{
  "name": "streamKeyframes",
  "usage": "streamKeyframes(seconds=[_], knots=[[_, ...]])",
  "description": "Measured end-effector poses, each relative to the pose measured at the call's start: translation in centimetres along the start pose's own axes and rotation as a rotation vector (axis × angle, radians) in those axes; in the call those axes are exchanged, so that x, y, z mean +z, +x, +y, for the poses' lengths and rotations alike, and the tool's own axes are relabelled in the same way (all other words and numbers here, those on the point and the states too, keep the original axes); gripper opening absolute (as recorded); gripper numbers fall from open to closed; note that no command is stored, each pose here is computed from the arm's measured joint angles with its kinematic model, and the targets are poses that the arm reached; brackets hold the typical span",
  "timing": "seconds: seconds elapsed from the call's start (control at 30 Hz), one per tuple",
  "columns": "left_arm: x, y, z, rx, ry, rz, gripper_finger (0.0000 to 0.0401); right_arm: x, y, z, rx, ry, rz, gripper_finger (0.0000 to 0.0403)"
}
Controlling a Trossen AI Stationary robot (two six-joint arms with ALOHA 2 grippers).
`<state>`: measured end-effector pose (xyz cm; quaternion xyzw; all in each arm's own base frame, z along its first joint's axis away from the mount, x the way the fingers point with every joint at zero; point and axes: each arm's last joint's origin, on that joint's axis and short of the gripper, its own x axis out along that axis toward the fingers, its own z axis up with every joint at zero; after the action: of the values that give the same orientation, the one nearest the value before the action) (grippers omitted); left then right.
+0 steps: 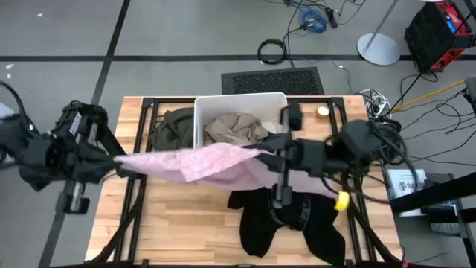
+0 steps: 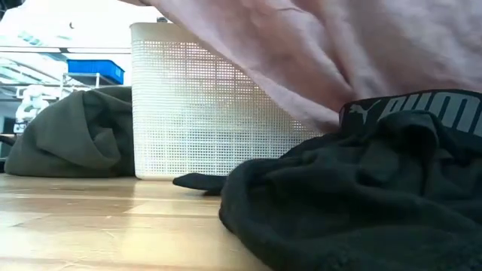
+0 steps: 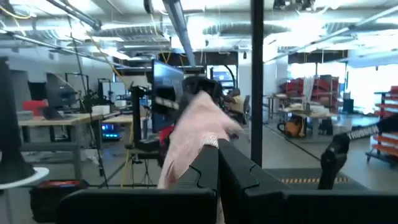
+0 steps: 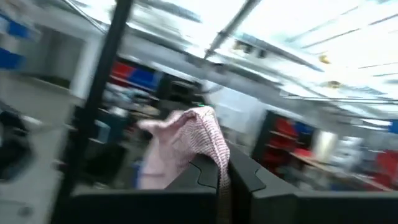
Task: Sort clothes
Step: Fold the pink shirt
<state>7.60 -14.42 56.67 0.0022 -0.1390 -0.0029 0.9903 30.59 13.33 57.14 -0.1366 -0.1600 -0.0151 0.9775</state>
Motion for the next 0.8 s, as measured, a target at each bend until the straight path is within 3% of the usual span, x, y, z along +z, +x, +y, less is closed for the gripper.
streamKeyframes(seconds=[0.17,0.3,0.43,0.6,0.73,0.8], knots=[[-1.4,-0.1,-1.1,-0.017,-0.021,0.066,0.0,-0.8,-0.7,-0.2,0.074,0.076,0.126,0.0],[-5.1,-0.3,-3.4,-0.056,-0.043,0.213,0.0,-2.0,-3.4,0.8,0.15,0.19,0.42,0.0],[-9.8,-0.3,-5.5,-0.02,-0.074,0.365,0.0,-4.6,-6.8,2.7,0.139,0.338,0.842,0.0],[-17.1,0.9,-8.0,0.063,-0.068,0.513,0.0,-7.4,-9.9,5.6,-0.039,0.459,1.259,0.0],[-23.2,3.0,-9.2,0.081,-0.108,0.658,0.0,-8.1,-10.5,8.8,0.055,0.548,1.306,0.0],[-26.3,4.2,-9.7,0.079,-0.109,0.738,0.0,-8.6,-10.7,9.8,0.036,0.555,1.327,0.0]])
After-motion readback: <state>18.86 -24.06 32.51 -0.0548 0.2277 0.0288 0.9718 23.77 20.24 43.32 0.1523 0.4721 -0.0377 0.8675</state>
